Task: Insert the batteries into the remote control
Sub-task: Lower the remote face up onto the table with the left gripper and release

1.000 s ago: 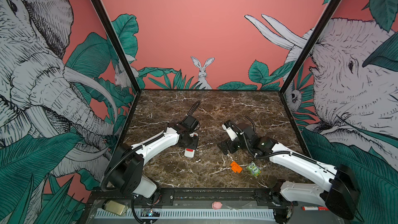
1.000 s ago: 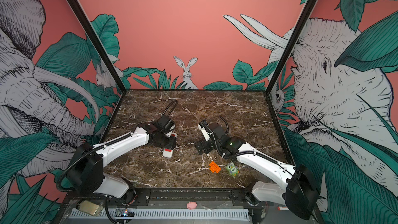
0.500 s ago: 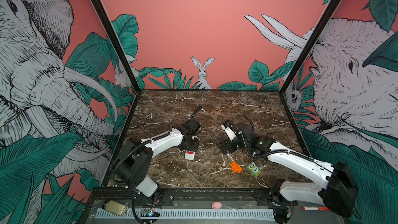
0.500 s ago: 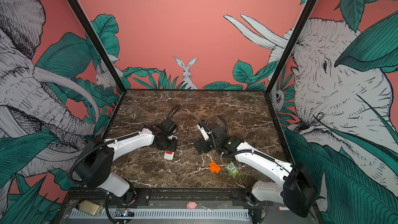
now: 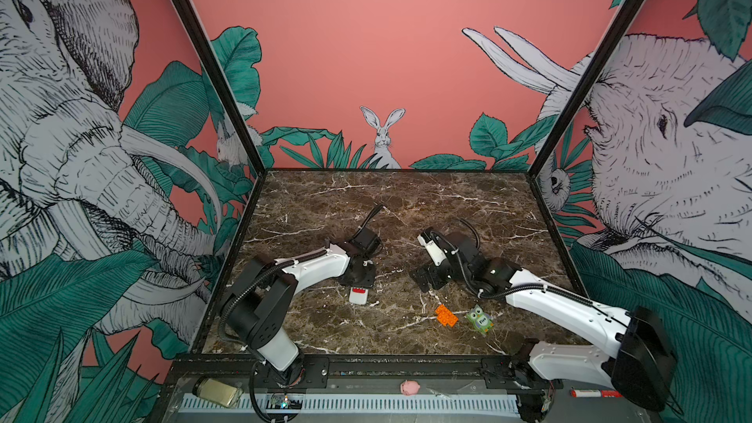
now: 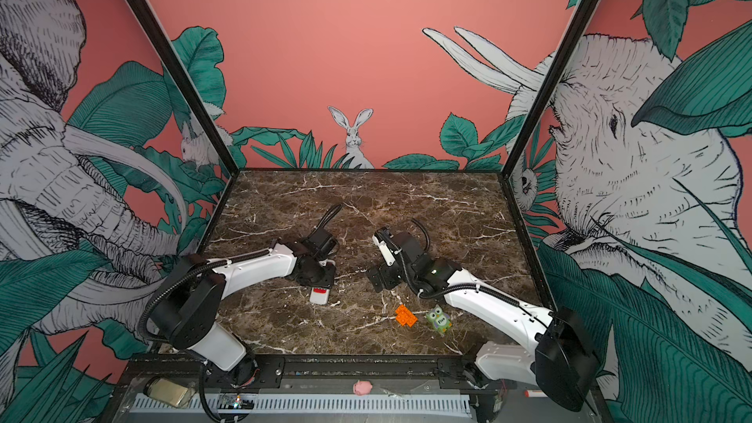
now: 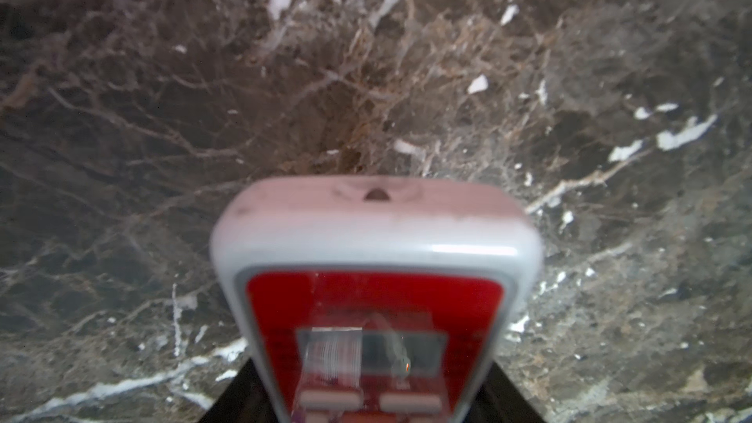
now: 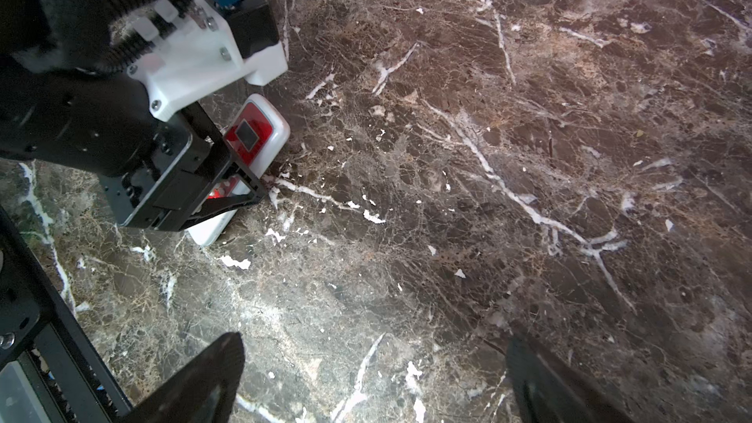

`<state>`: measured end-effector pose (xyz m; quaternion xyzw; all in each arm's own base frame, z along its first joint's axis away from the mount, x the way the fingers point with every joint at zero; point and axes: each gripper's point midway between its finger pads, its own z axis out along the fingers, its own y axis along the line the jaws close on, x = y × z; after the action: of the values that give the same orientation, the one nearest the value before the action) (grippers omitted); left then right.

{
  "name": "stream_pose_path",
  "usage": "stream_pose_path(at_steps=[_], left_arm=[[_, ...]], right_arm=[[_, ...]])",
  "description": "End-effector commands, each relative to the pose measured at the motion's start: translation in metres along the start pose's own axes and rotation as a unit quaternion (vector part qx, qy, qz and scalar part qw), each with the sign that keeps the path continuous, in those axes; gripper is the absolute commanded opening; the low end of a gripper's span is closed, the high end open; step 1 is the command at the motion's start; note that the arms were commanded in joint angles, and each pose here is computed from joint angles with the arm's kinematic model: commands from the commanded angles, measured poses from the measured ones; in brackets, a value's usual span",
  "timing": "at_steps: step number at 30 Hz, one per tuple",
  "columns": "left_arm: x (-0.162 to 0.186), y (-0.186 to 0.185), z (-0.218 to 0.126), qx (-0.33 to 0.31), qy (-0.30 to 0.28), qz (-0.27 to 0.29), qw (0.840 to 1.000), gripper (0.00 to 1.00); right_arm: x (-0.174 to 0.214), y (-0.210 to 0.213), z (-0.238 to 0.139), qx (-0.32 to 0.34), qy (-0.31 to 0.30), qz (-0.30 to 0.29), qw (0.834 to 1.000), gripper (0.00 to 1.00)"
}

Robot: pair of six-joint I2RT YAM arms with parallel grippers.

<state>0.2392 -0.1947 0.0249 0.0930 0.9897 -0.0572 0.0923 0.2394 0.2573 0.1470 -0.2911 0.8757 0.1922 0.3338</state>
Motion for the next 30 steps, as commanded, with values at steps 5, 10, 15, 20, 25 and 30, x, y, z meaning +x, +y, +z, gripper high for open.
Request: stream_pose_path(at_steps=[5,10,15,20,25,30], left_arm=[[0.008,0.005,0.01,-0.01,0.004,-0.016,1.0,0.5],[0.004,0.005,0.004,-0.01,-0.006,-0.018,1.0,0.62],[-0.002,0.003,-0.006,-0.005,-0.02,-0.018,1.0,0.85],[-0.01,0.002,-0.022,-0.007,-0.037,-0.011,0.999,0.99],[-0.021,0.016,-0.053,-0.032,-0.078,0.0,0.996,0.99],[-0.034,0.065,-0.085,-0.061,-0.132,-0.037,0.989,0.99]], right_arm=[[-0.009,-0.005,-0.009,0.013,-0.03,-0.009,0.999,0.99],[-0.016,-0.007,-0.019,0.02,-0.049,-0.007,0.999,0.99],[-0.02,-0.014,-0.028,0.042,-0.056,-0.017,0.997,0.99],[-0.022,-0.029,-0.042,0.087,-0.06,-0.016,0.994,0.99],[-0.019,-0.053,-0.063,0.146,-0.073,-0.008,0.987,0.99],[-0.009,-0.092,-0.08,0.218,-0.08,0.021,0.972,0.99]])
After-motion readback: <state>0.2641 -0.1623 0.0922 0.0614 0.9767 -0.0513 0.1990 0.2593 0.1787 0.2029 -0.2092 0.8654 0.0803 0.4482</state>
